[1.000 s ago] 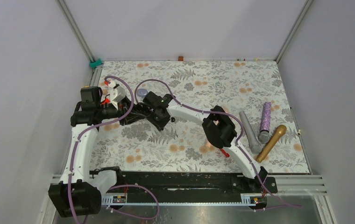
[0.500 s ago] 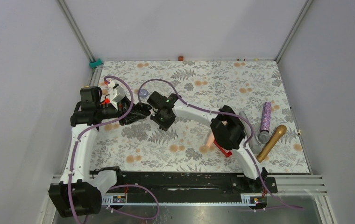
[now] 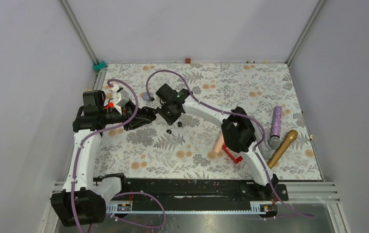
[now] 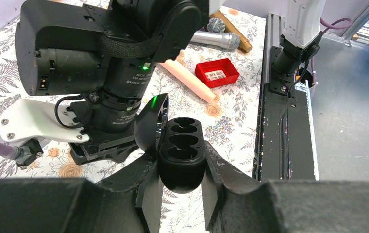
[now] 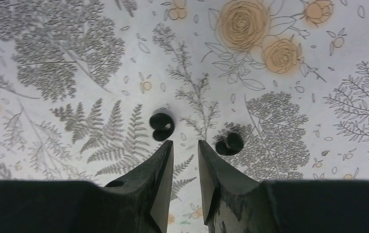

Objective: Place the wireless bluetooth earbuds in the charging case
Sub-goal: Pick up the earbud from the center of the board.

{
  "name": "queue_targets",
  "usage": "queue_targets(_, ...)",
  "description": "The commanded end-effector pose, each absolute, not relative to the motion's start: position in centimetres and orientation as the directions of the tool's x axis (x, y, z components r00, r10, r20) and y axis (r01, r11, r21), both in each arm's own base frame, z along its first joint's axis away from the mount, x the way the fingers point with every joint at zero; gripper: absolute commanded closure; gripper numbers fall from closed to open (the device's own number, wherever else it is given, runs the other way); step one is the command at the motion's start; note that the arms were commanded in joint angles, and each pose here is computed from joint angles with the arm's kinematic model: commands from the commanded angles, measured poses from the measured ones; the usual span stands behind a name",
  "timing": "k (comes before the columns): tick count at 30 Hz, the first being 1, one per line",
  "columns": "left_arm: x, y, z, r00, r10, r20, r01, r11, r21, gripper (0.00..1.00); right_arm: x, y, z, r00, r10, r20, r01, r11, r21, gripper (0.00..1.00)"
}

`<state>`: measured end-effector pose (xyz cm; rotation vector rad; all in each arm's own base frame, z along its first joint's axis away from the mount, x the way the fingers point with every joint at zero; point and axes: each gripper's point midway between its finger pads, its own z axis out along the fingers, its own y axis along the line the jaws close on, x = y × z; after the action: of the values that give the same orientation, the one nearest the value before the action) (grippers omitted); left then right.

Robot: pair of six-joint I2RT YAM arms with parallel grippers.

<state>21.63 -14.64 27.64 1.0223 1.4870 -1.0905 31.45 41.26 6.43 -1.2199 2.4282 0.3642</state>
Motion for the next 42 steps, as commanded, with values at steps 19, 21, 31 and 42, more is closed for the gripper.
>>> queue_targets(19, 21.2, -14.8, 28.6, -0.086, 0.048, -0.995, 0.977, 0.198, -0.074, 1.0, 29.0, 42.6, 3.9, -0.575, -0.729, -0.371, -0.817, 0.533, 0.221, 0.66)
queue_targets(21, 21.2, -14.8, 28.6, -0.084, 0.047, -0.995, 0.978, 0.195, -0.073, 1.0, 28.5, 42.8, 4.1, -0.583, -0.724, -0.369, -0.812, 0.526, 0.251, 0.66)
queue_targets(31, 21.1, -14.8, 28.7, -0.082, 0.047, -0.996, 0.978, 0.196, -0.071, 1.0, 26.3, 44.7, 5.0, -0.615, -0.7, -0.364, -0.781, 0.476, 0.404, 0.64)
queue_targets(42, 21.1, -14.8, 28.7, -0.082, 0.046, -0.996, 0.978, 0.195, -0.072, 1.0, 24.6, 46.2, 5.8, -0.58, -0.718, -0.384, -0.794, 0.394, 0.463, 0.62)
